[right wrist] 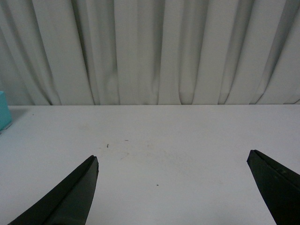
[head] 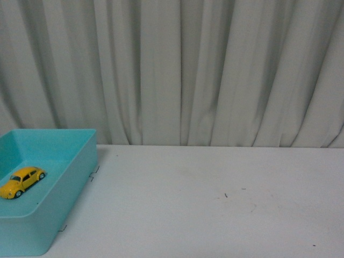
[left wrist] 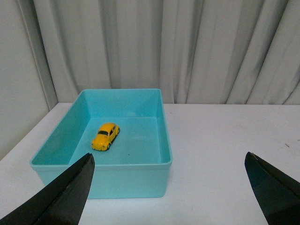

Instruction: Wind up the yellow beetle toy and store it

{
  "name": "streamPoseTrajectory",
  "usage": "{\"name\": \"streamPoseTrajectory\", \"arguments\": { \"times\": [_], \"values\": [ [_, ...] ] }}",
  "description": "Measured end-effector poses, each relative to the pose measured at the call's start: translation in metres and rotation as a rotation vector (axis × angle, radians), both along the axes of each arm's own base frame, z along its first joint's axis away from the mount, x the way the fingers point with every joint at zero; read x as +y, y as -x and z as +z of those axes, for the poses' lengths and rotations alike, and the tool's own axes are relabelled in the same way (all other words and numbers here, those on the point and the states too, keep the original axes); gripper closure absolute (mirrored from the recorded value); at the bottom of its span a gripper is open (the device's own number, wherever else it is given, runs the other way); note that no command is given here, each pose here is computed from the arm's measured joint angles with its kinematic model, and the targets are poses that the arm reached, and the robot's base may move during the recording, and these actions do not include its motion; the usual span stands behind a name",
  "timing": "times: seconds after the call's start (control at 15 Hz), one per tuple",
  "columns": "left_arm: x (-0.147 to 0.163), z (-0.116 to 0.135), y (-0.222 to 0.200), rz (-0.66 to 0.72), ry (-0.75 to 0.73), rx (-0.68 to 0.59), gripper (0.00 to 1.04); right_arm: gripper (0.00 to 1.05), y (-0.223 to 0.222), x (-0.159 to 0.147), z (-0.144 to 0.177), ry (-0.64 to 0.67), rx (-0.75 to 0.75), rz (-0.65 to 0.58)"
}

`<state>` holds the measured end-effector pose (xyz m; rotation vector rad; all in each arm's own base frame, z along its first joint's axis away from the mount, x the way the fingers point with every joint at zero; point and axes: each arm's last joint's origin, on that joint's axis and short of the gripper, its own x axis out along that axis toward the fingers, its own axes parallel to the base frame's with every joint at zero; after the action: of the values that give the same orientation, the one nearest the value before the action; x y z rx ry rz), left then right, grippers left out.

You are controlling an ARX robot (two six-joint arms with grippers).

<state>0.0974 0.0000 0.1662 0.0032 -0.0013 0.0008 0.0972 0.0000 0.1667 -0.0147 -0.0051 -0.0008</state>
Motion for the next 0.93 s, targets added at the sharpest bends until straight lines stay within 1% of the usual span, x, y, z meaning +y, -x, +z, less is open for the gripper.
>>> {"name": "streamPoseTrajectory", "arguments": {
  "times": [0.93],
  "values": [
    [0.0000, 0.0001, 0.0000, 0.000, 0.000, -0.001, 0.07, 0.07, 0.0000, 0.0000, 0.0001, 0.000, -0.001, 0.000]
  ]
}}
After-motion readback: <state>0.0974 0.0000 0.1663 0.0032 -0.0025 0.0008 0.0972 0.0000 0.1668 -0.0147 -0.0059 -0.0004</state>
